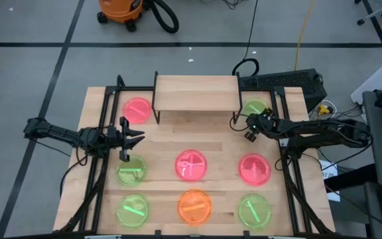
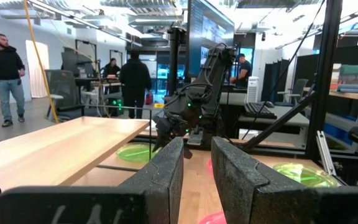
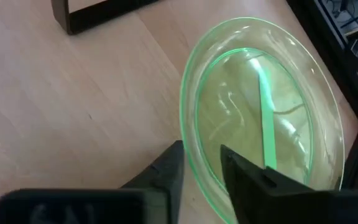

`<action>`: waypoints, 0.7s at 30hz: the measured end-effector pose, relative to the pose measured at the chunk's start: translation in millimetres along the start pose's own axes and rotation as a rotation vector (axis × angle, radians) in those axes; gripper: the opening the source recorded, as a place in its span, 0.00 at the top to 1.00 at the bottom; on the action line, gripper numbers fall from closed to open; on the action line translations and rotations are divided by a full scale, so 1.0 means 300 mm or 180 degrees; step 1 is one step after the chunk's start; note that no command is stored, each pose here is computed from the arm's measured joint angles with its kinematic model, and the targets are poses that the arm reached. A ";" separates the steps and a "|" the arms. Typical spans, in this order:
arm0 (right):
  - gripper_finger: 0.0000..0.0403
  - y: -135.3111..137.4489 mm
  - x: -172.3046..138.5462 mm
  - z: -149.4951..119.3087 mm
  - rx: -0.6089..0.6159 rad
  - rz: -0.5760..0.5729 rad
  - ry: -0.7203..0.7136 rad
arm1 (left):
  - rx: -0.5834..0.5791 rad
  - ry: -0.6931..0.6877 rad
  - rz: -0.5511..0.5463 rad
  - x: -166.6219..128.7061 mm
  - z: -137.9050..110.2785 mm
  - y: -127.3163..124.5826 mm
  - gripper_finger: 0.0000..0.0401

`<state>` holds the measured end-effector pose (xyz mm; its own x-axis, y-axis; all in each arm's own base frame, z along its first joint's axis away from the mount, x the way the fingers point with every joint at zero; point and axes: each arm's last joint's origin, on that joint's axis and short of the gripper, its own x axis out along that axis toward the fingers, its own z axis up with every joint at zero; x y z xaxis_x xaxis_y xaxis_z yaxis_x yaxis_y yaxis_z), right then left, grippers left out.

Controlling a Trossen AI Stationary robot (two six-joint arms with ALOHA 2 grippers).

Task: Place and stack plates onto a shelf
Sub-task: Put the green plate on the shelf

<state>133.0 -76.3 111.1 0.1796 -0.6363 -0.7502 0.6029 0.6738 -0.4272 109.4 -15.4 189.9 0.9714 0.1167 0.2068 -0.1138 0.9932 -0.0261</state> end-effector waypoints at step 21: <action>1.00 -0.034 -0.060 0.038 0.0519 -0.0062 -0.0544 | 0.0000 -0.0001 0.0001 0.000 0.000 0.000 0.78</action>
<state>132.4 -76.1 134.8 0.2872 -0.7124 -0.6404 0.7226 0.6000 -0.3433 109.4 -15.4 189.9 0.9713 0.1169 0.2070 -0.1140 0.9931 -0.0260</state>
